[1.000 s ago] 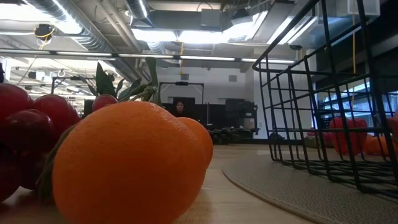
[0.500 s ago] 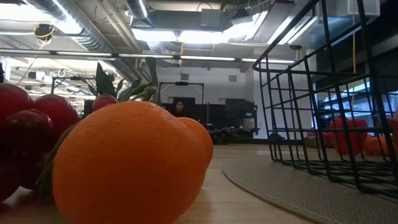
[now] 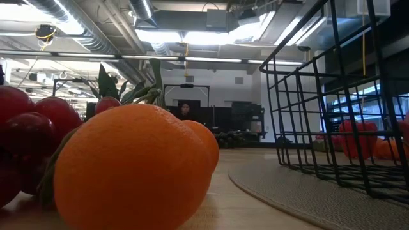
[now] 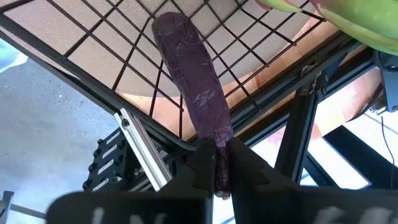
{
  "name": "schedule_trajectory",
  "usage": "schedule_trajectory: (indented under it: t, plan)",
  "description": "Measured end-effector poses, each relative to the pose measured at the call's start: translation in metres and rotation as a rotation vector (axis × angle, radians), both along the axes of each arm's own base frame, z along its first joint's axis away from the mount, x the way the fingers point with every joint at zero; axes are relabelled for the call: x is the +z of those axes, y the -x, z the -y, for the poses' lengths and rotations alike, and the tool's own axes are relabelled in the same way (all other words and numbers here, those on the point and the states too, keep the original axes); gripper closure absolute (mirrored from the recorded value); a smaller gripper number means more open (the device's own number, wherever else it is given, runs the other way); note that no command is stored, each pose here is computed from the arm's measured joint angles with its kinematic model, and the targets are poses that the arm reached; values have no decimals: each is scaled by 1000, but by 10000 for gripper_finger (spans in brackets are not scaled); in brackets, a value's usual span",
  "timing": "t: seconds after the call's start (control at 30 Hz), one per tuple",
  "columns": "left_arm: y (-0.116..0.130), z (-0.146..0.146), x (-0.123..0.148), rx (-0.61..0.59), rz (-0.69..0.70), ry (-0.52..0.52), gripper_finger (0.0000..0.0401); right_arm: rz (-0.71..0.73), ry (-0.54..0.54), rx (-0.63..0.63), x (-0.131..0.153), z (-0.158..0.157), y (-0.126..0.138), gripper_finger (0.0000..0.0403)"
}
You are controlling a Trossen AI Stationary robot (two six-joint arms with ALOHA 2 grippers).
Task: Build produce basket
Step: Put the eggplant into the wire basket, then put the center pepper into the wire basket
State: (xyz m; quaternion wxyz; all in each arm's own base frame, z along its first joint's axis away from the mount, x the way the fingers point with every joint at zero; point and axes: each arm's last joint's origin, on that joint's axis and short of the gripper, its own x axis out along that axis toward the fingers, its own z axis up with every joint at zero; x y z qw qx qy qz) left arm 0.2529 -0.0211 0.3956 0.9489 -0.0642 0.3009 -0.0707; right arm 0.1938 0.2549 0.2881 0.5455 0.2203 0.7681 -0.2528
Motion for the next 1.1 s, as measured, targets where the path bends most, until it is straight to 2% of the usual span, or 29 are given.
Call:
schedule_trajectory:
  t: [0.6, 0.97, 1.1]
  plan:
    - [0, 0, 0, 0, 0, 0, 289, 1, 0, 2, 0, 0, 0, 314]
    - [1, 0, -1, 36, -27, 48, 289, 6, -19, 57, 1, 0, 0, 322]
    - [4, -1, -5, 106, -80, 65, 289, 26, -37, 56, 9, 4, 3, 323]
